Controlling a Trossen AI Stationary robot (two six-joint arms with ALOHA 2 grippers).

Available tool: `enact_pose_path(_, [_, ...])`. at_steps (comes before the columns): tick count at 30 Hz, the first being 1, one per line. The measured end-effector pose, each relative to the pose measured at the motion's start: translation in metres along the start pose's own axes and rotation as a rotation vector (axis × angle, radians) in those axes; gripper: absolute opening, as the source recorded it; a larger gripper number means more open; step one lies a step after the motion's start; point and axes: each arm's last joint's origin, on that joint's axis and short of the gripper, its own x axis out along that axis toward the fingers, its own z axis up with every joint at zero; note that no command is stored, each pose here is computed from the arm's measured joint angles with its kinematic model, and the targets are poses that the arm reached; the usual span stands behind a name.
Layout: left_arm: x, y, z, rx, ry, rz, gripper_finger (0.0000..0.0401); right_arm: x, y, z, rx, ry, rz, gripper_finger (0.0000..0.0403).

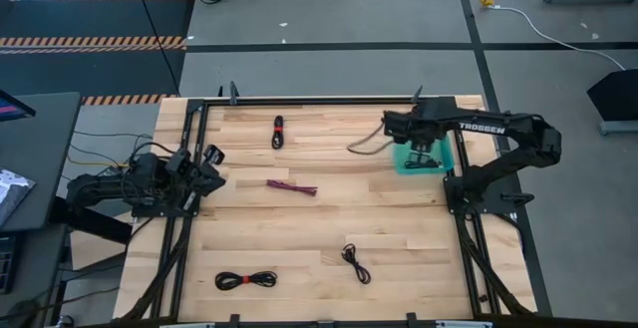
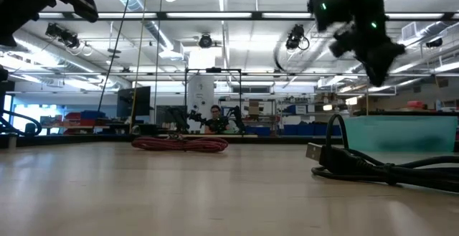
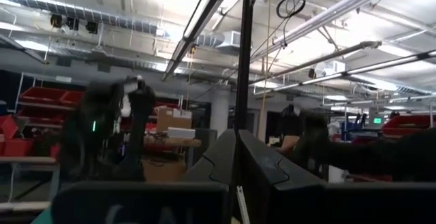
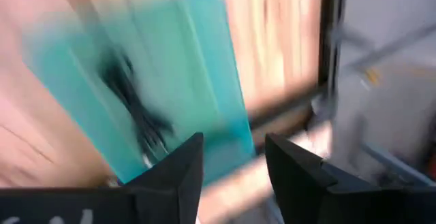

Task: Pick and place USB-C Cables
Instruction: Put the red charger cable into the bin

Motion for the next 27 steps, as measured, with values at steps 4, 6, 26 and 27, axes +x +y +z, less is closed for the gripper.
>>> enact_pose_path(4, [0.0, 0.002, -0.004, 0.041, 0.031, 0.046, 0.0025, -0.045, -0.002, 0.022, 0.105, -0.288, 0.211, 0.0162])
enact_pose_path(6, [-0.001, 0.005, -0.008, 0.086, 0.07, 0.101, 0.0025, -0.066, 0.002, 0.032, 0.112, -0.442, 0.303, 0.0161])
enact_pose_path(26, [-0.008, 0.019, -0.025, 0.181, 0.554, 0.608, 0.0025, -0.037, 0.141, 0.155, -0.176, -0.744, 0.422, 0.0162])
enact_pose_path(27, [-0.006, 0.019, -0.024, 0.18, 0.551, 0.603, 0.0025, -0.03, 0.145, 0.158, -0.178, -0.723, 0.421, 0.0161])
